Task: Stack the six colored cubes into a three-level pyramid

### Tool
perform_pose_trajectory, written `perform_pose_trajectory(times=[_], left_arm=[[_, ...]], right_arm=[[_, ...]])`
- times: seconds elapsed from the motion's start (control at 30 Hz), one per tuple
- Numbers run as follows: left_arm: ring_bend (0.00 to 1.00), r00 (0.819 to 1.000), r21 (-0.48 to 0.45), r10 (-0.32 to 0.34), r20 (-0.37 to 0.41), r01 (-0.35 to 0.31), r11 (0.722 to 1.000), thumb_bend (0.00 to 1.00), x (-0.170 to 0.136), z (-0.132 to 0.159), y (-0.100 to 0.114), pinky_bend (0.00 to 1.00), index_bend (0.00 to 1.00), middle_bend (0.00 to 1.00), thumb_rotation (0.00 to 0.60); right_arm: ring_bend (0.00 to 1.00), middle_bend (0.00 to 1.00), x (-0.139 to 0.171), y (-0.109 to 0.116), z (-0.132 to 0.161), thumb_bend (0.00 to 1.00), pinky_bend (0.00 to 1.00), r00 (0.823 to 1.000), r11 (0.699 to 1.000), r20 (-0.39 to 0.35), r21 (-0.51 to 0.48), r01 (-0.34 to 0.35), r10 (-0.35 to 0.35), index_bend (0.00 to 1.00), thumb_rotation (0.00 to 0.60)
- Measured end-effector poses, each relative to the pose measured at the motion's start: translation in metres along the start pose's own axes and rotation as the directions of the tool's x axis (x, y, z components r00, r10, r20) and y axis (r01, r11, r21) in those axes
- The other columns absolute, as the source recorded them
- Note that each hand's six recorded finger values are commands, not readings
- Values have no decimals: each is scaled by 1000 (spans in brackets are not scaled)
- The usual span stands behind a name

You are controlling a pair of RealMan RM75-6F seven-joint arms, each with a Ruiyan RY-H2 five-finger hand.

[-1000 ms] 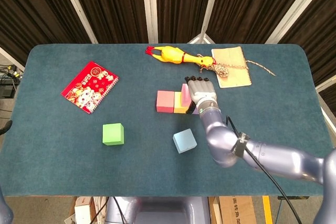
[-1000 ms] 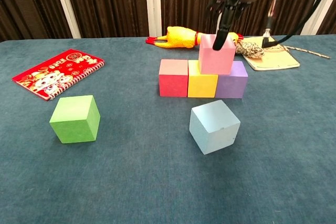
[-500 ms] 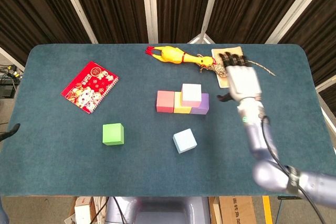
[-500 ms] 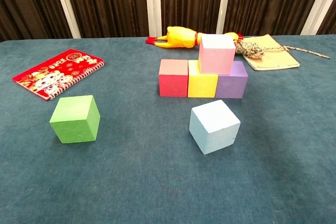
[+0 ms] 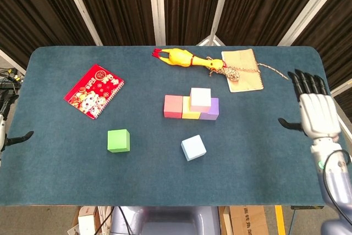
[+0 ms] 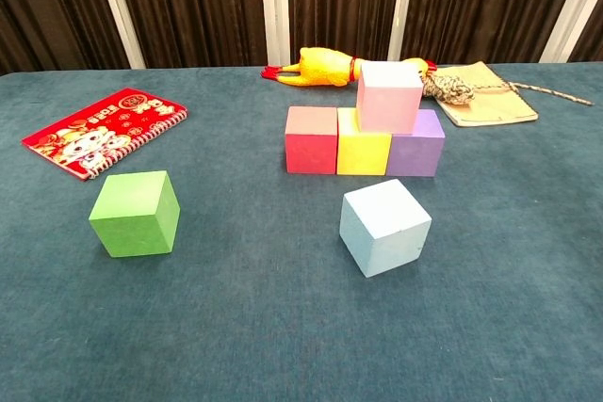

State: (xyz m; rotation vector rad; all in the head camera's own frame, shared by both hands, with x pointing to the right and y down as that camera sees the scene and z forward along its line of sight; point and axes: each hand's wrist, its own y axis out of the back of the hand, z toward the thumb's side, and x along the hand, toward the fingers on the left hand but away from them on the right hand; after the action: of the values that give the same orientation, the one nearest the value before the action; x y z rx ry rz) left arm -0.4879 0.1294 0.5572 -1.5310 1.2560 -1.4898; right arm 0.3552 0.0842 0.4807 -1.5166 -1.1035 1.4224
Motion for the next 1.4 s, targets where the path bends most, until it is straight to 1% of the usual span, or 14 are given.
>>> perform_pose_trajectory(times=[0.17, 0.3, 0.4, 0.5, 0.53, 0.63, 0.73, 0.83, 0.9, 0.97, 1.1, 1.23, 1.33, 1.4], left_arm=[[0, 994, -2, -109, 30, 109, 994, 65, 4, 16, 15, 24, 142, 0, 600], [0, 980, -7, -188, 63, 189, 982, 51, 2, 34, 20, 25, 142, 0, 600], [0, 968, 0, -231, 95, 232, 973, 51, -3, 51, 22, 28, 142, 1, 600], [0, 949, 11, -287, 127, 288, 958, 51, -10, 69, 16, 30, 142, 3, 600], [0, 939, 19, -315, 139, 316, 949, 50, -12, 76, 13, 30, 141, 4, 600], [0, 916, 71, -362, 174, 355, 932, 50, -16, 93, 7, 30, 140, 25, 600], [0, 906, 103, -370, 208, 356, 929, 50, -16, 109, -1, 30, 139, 46, 600], [0, 893, 75, -385, 231, 379, 922, 50, -16, 122, -13, 30, 137, 47, 600], [0, 888, 73, -395, 235, 389, 918, 50, -17, 124, -16, 29, 135, 48, 600], [0, 881, 95, -407, 239, 396, 913, 40, -17, 127, -22, 29, 134, 48, 600], [0, 869, 167, -435, 235, 405, 899, 27, -19, 135, -38, 29, 133, 48, 600], [0, 860, 217, -464, 210, 422, 880, 17, -18, 144, -52, 29, 132, 48, 600], [0, 856, 243, -477, 199, 429, 870, 7, -18, 152, -59, 30, 132, 50, 600], [0, 852, 237, -487, 192, 442, 865, 6, -18, 157, -63, 30, 132, 54, 600]], right_arm=[[0, 67, 41, -10, -19, 155, 0, 998, 998, -6, 19, 68, -68, 0, 600], [0, 67, 79, -27, -40, 154, 0, 992, 992, 27, 29, 124, -125, 0, 600], [0, 67, 96, -42, -52, 155, 0, 989, 989, 46, 39, 141, -143, 0, 600], [0, 67, 108, -58, -61, 155, 0, 989, 990, 61, 35, 133, -135, 3, 600], [0, 67, 111, -62, -64, 155, 0, 989, 991, 64, 31, 131, -133, 4, 600], [0, 67, 118, -70, -68, 154, 0, 988, 991, 68, 18, 134, -135, 5, 600], [0, 67, 123, -75, -70, 155, 0, 988, 989, 55, 19, 146, -147, 15, 600], [0, 67, 125, -76, -68, 154, 0, 987, 988, 30, 21, 154, -155, 31, 600], [0, 67, 127, -76, -68, 155, 0, 988, 987, 16, 37, 156, -157, 37, 600], [0, 67, 128, -78, -70, 155, 0, 990, 989, 20, 53, 141, -142, 40, 600], [0, 67, 132, -85, -76, 154, 0, 995, 995, 83, 85, 52, -59, 62, 600], [0, 67, 135, -87, -81, 154, 0, 992, 995, 126, 91, -31, 19, 63, 600], [0, 67, 135, -89, -83, 154, 0, 989, 994, 142, 97, -53, 39, 63, 600], [0, 67, 134, -89, -83, 155, 0, 988, 994, 145, 90, -58, 45, 63, 600]])
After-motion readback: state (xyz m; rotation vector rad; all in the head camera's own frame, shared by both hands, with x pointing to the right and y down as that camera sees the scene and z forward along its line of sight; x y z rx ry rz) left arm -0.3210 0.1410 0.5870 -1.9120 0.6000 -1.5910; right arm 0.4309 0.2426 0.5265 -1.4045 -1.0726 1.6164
